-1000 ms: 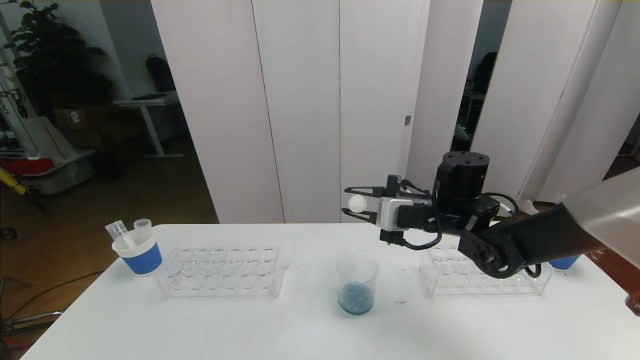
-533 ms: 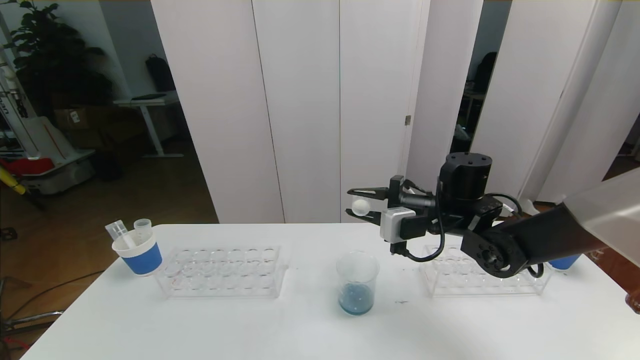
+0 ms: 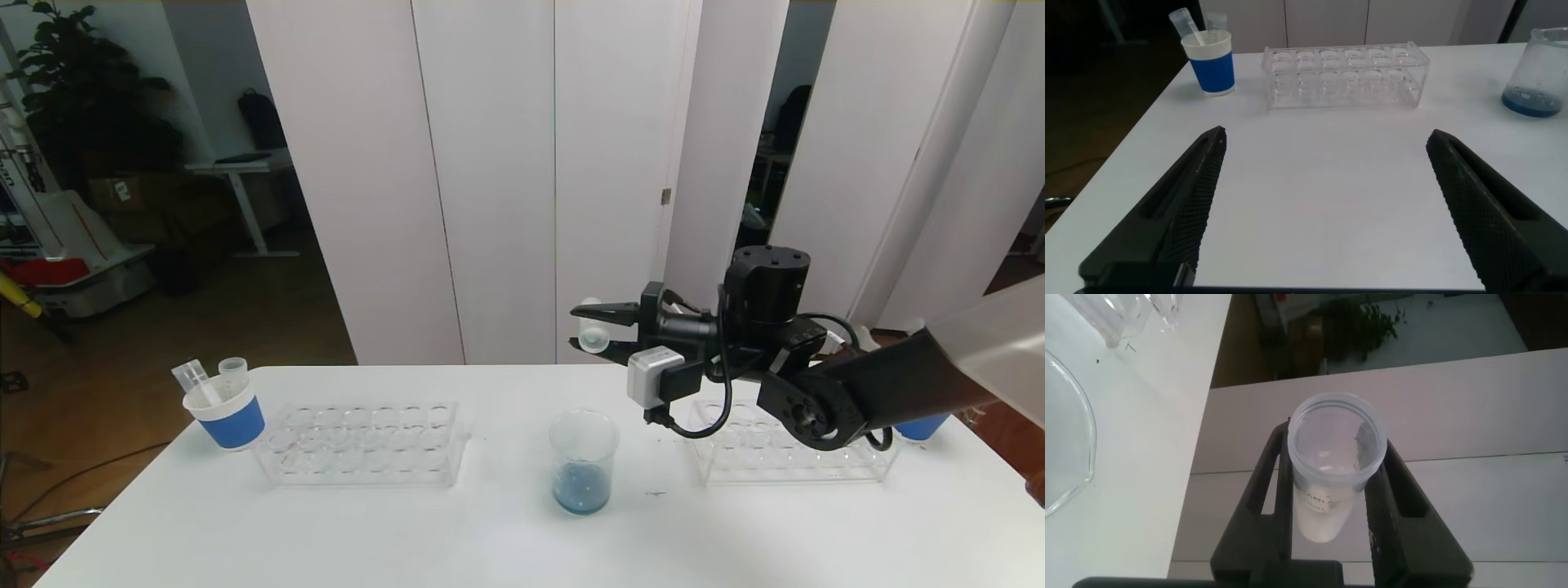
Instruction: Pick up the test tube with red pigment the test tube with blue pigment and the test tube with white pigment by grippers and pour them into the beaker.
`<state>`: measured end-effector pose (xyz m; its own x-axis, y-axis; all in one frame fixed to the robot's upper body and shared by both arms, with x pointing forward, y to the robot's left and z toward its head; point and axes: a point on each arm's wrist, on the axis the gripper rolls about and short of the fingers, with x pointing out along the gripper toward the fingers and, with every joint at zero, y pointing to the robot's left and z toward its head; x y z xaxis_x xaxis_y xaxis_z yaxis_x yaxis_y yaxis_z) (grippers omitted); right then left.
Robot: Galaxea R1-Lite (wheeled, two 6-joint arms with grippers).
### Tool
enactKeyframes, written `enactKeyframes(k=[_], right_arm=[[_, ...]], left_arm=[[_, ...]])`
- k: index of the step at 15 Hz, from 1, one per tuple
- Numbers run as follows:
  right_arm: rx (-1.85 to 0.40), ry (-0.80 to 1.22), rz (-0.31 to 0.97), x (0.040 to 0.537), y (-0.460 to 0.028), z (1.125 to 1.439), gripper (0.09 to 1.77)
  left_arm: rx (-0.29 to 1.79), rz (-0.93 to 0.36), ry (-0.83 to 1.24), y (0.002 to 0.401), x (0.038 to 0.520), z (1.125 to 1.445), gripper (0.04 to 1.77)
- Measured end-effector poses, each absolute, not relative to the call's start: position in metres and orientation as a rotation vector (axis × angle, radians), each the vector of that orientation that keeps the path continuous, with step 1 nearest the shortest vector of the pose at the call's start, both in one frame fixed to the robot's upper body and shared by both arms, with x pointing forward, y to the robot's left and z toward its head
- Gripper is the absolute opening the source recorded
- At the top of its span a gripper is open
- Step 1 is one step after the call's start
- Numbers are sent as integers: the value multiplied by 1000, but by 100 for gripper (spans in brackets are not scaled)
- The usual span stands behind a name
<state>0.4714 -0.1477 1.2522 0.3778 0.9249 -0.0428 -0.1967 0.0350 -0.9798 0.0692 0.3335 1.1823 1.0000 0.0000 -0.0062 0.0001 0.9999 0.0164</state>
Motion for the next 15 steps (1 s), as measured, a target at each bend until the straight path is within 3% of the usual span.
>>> enactKeyframes(k=[15], right_arm=[[-1299, -798, 997, 473, -141, 1241, 58]], left_arm=[[16, 1, 6, 334, 69, 1182, 175]])
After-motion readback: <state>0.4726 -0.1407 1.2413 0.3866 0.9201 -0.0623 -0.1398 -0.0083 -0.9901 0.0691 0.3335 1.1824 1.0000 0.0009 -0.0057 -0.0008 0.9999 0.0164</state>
